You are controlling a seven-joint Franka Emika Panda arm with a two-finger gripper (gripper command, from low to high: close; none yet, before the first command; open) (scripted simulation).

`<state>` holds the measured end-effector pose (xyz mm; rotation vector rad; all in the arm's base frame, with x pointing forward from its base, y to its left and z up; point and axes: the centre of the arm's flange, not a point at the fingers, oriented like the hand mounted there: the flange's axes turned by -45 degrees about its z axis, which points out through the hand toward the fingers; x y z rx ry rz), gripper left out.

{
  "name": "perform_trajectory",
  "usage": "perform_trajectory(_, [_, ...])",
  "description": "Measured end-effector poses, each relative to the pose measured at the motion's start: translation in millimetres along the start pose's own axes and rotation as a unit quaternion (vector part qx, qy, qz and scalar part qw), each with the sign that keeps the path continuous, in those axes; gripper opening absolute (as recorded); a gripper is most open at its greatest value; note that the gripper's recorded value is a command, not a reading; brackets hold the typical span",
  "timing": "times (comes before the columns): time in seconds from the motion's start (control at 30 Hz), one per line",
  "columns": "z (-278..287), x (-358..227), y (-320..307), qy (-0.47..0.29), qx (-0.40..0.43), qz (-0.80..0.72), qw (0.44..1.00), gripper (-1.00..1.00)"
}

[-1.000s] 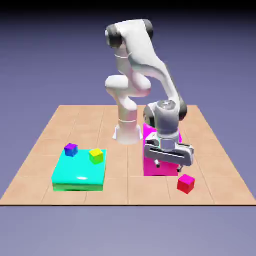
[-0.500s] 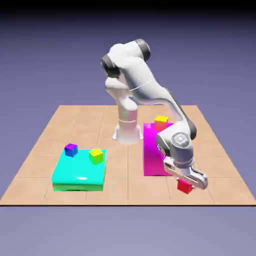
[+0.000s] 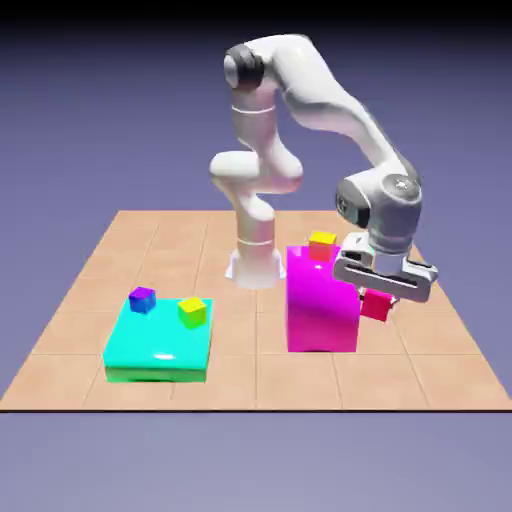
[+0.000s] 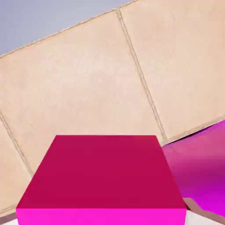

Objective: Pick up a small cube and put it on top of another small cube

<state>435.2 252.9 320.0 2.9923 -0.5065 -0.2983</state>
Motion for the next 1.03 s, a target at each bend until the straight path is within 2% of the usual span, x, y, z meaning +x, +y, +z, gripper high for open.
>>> perform_trajectory(0.3, [-63,-46,68,-0.019,-0.024,-0.055,0.998,-1.0])
perform_trajectory(0.6, [-114,-113,135,-0.057,0.019,-0.135,0.989,-1.0])
perform_trajectory(0.67, [-107,-103,147,-0.075,0.033,-0.116,0.99,-1.0])
perform_trajectory(0.8, [-48,-106,143,-0.075,0.034,-0.116,0.99,-1.0])
perform_trajectory(0.83, [-38,-107,143,-0.075,0.034,-0.116,0.99,1.0])
perform_trajectory(0.9, [-38,-107,143,-0.074,0.032,-0.116,0.99,1.0])
perform_trajectory(1.03, [-97,-103,146,-0.074,0.033,-0.117,0.99,1.0])
